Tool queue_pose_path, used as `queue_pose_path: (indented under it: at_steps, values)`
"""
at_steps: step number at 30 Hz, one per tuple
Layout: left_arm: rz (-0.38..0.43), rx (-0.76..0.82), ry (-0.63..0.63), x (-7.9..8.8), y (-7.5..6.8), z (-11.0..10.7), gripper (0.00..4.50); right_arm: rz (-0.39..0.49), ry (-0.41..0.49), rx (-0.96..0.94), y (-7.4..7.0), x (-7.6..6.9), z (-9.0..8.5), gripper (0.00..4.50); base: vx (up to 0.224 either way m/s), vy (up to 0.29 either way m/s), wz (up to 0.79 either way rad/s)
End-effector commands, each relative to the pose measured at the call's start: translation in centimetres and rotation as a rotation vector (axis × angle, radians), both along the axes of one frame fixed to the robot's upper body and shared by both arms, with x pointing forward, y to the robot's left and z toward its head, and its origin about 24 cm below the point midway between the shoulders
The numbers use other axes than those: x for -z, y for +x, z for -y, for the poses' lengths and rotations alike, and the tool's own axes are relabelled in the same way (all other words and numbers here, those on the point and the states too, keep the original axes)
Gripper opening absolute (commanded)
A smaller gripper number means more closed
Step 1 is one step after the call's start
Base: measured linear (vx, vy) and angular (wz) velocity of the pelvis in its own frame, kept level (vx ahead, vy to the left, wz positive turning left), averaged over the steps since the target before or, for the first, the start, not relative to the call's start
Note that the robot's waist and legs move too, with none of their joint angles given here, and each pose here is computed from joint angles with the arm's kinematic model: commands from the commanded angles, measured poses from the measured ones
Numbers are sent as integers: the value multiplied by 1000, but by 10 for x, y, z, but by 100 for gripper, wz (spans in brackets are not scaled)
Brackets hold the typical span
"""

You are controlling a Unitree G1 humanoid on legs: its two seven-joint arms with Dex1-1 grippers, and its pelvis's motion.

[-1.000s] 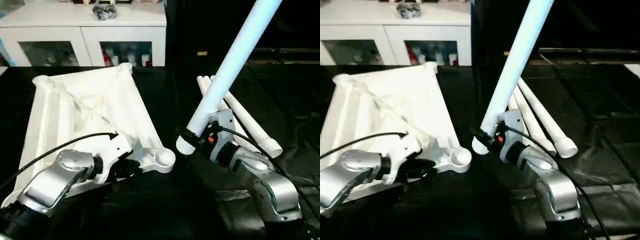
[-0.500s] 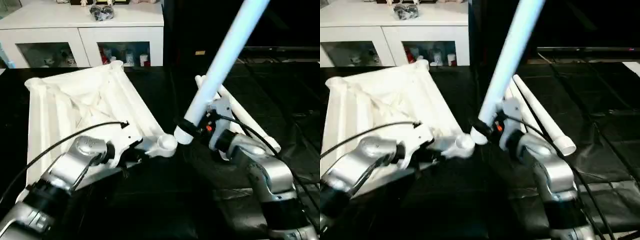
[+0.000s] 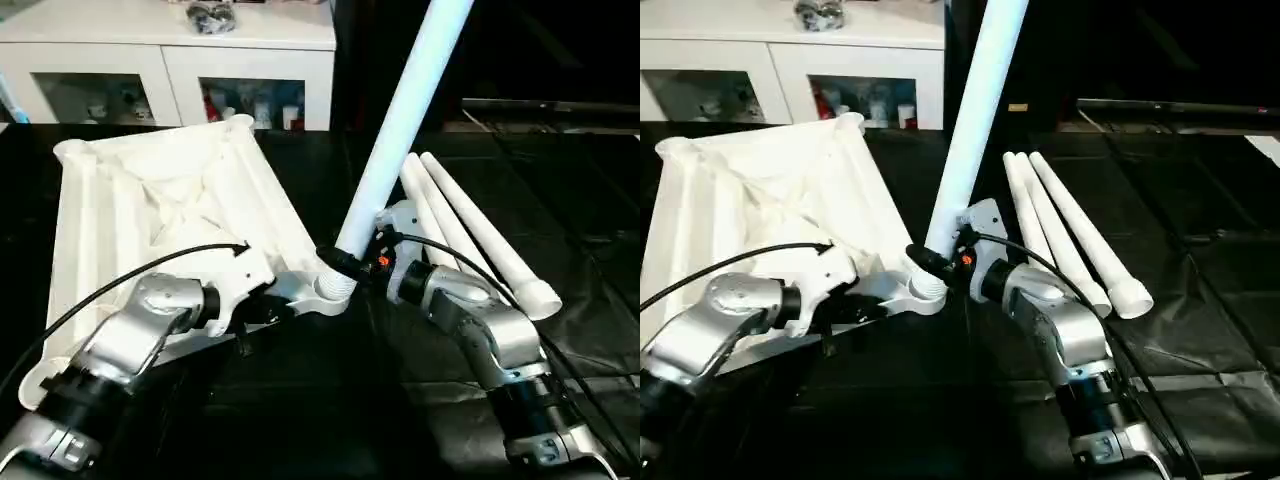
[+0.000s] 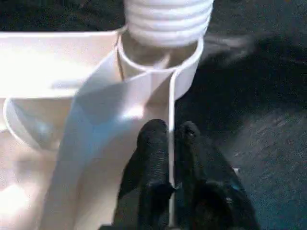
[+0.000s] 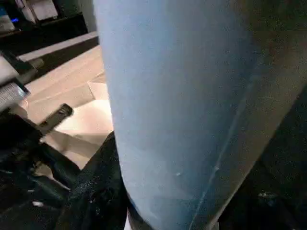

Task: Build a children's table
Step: Insert table leg to table base

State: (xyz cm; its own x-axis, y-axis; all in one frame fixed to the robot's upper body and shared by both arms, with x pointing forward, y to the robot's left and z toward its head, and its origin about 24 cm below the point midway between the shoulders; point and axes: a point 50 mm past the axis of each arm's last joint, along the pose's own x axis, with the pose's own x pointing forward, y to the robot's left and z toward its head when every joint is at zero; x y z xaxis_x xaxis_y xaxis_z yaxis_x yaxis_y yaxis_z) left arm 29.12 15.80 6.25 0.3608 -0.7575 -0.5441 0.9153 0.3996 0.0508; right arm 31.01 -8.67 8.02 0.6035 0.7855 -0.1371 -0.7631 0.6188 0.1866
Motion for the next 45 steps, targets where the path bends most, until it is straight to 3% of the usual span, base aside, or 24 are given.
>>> queue_pose_path:
  at_steps: [1, 12, 13, 17, 18, 19, 24, 30, 37, 45]
  values:
    - [15, -12, -11, -4, 0, -3, 90, 49, 5, -18, 3, -9, -3, 191, 0, 0, 0]
    - [-41, -46, 23, -2, -8, -17, 99, 51, 3, -18, 4, -5, -5, 191, 0, 0, 0]
    - [-43, -46, 25, -1, -9, -17, 70, 53, 1, -19, 5, -5, -5, 191, 0, 0, 0]
    - [-41, -65, 24, 0, -8, -20, 56, 56, -6, -26, 5, -4, -7, 191, 0, 0, 0]
    - [-41, -65, 24, 0, -8, -20, 26, 56, -6, -26, 5, -4, -7, 191, 0, 0, 0]
    - [-36, -65, 26, 0, -7, -20, 26, 57, -10, -30, 6, -4, -7, 191, 0, 0, 0]
    - [6, -33, -9, -4, -4, -13, 4, 42, -43, -54, 6, -1, -7, 191, 0, 0, 0]
    - [-30, 13, 5, 1, -7, -10, 4, 39, -82, -69, 8, 4, -5, 191, 0, 0, 0]
    - [-18, 100, 11, 3, -7, -4, 0, -4, -121, -103, 13, 7, 2, 191, 0, 0, 0]
    - [20, 189, -19, 1, 8, 13, 0, -22, -133, -101, 10, 11, 13, 191, 0, 0, 0]
